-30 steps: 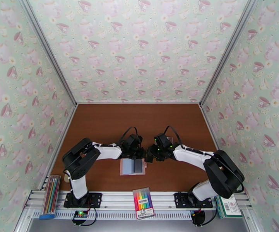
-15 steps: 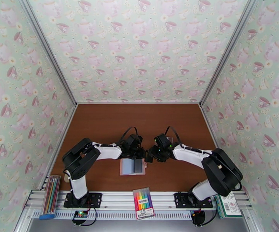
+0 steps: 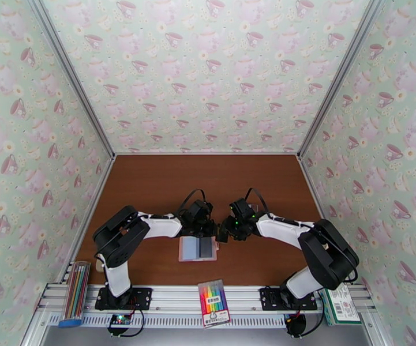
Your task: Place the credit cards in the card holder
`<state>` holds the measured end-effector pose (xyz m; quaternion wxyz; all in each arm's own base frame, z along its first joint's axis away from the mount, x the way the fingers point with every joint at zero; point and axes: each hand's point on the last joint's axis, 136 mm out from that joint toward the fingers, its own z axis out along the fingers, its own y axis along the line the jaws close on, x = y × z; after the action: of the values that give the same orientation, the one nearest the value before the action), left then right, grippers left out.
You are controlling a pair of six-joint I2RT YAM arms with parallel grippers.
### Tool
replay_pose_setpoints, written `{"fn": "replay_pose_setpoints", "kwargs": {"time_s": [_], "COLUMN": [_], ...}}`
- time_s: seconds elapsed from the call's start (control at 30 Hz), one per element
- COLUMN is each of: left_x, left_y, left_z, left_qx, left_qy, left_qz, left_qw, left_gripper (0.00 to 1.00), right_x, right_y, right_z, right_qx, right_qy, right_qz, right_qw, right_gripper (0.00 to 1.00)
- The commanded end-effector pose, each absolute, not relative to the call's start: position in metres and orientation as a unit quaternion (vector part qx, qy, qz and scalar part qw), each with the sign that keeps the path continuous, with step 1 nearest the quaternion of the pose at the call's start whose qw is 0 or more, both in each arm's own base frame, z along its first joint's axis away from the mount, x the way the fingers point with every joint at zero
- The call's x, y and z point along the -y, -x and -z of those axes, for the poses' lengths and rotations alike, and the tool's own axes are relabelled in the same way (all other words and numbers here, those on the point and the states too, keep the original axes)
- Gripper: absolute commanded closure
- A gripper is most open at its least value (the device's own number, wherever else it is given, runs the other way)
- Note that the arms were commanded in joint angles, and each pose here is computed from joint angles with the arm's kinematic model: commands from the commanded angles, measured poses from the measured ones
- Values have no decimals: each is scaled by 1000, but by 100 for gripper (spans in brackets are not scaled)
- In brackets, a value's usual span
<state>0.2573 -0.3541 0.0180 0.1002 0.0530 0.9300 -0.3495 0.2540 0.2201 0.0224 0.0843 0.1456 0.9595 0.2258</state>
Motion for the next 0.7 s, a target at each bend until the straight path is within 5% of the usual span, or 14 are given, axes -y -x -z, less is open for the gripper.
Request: {"fn": "replay_pose_setpoints", "kwargs": {"time_s": [0.0,0.67], "left_x": [358,357], "left_y": [-250,-250], "left_z": [-10,-10], "left_qx": [-932,-932], "left_qy": [-69,-67], "left_qz": [345,346], "left_qw": [83,85], "left_gripper": [85,86], "right_x": [-239,-248], "right_y": [-260,-262], "right_z": [-24,-50], "right_qx": [-955,-946], "right_qy": [-127,-116], "right_qz": [-254,-286], "right_qw": [85,99], "right_gripper": [55,57]}}
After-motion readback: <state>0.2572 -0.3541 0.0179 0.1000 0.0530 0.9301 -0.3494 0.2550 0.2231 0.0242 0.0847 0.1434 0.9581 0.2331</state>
